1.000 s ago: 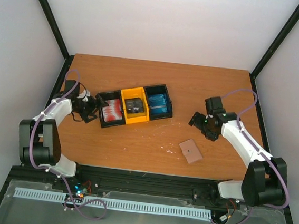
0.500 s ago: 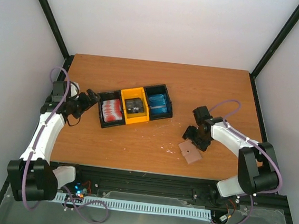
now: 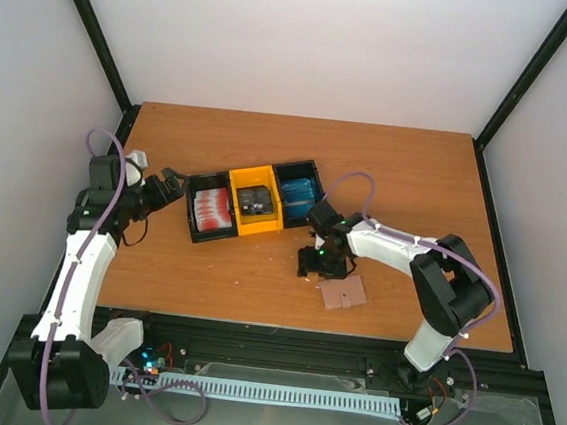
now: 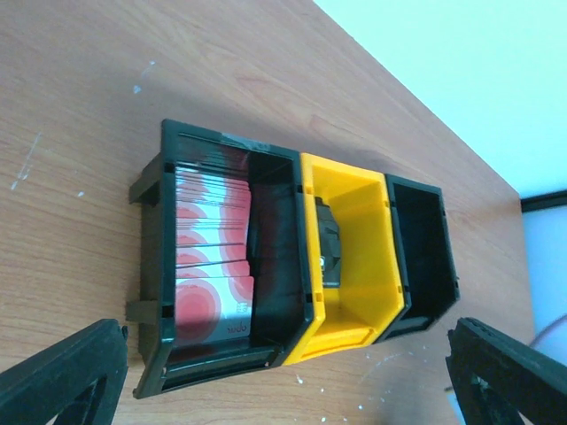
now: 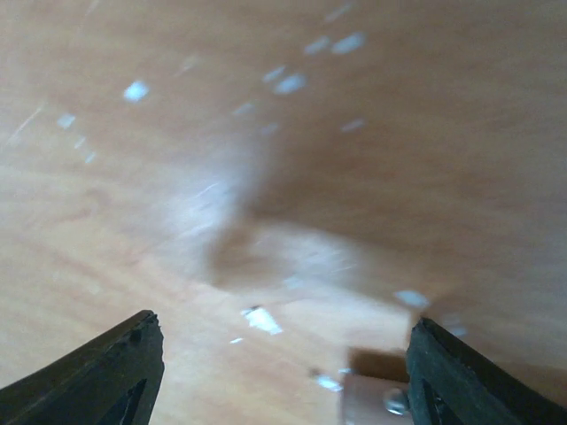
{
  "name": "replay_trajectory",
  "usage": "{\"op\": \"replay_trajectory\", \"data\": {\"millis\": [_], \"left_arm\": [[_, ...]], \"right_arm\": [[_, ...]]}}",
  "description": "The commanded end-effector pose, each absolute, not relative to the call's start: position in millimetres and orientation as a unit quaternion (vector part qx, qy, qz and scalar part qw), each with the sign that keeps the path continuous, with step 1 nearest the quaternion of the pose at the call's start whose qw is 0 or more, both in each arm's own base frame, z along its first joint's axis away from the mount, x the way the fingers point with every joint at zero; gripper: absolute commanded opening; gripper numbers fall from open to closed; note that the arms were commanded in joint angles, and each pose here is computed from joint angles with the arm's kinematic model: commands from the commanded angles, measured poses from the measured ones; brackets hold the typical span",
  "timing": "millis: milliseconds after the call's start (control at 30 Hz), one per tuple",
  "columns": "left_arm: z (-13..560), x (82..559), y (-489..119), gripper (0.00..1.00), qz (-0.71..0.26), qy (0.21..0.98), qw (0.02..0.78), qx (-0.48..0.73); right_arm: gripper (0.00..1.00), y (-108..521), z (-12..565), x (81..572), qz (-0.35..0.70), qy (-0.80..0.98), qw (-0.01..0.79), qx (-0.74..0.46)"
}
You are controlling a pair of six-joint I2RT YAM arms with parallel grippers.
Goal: Put the credit cards into the card holder
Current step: Adjust the card holder at the center of the board.
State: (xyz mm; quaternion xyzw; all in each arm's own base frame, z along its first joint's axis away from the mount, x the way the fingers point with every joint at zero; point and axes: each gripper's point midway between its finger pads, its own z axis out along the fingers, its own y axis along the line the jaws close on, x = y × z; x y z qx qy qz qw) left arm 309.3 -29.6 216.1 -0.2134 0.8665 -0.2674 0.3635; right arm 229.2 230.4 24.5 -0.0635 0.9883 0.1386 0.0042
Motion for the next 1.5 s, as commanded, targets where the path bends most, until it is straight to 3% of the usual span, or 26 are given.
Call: {"op": "replay_trajectory", "data": {"millis": [0,100,267,467,567,800,1267,1467], "left_arm": [[237,304,-45,1.0,-0.293,0.863,0.384,-0.151],[248,293,-73,1.0,-0.359,0.85,0.376,-0.085],[258,272,-106,1.0,-0.43,0.823,0.369,-0.029],[250,255,-125,1.0,-0.464,0.817,0.341,-0.008],[243,247,-133,1.0,-0.473,0.819,0.324,0.004],[238,235,-157,1.0,-0.5,0.811,0.3,0.045],[180,232,-231,1.0,-0.511,0.839,0.164,0.089],[149,237,-265,0.97,-0.495,0.846,0.15,0.128]], "right_arm": [[0.75,259,27,201,0.162,0.98,-0.025,-0.109],[0.76,256,45,203,0.166,0.984,-0.005,-0.063],[0.82,210,85,216,0.125,0.983,0.103,0.087],[0.8,128,65,157,0.038,0.963,0.077,0.254],[0.76,115,53,140,0.043,0.954,0.07,0.289],[0.52,124,40,156,0.114,0.944,0.07,0.302],[0.45,165,26,196,0.202,0.952,0.053,0.222],[0.36,174,23,203,0.213,0.958,0.058,0.182]]}}
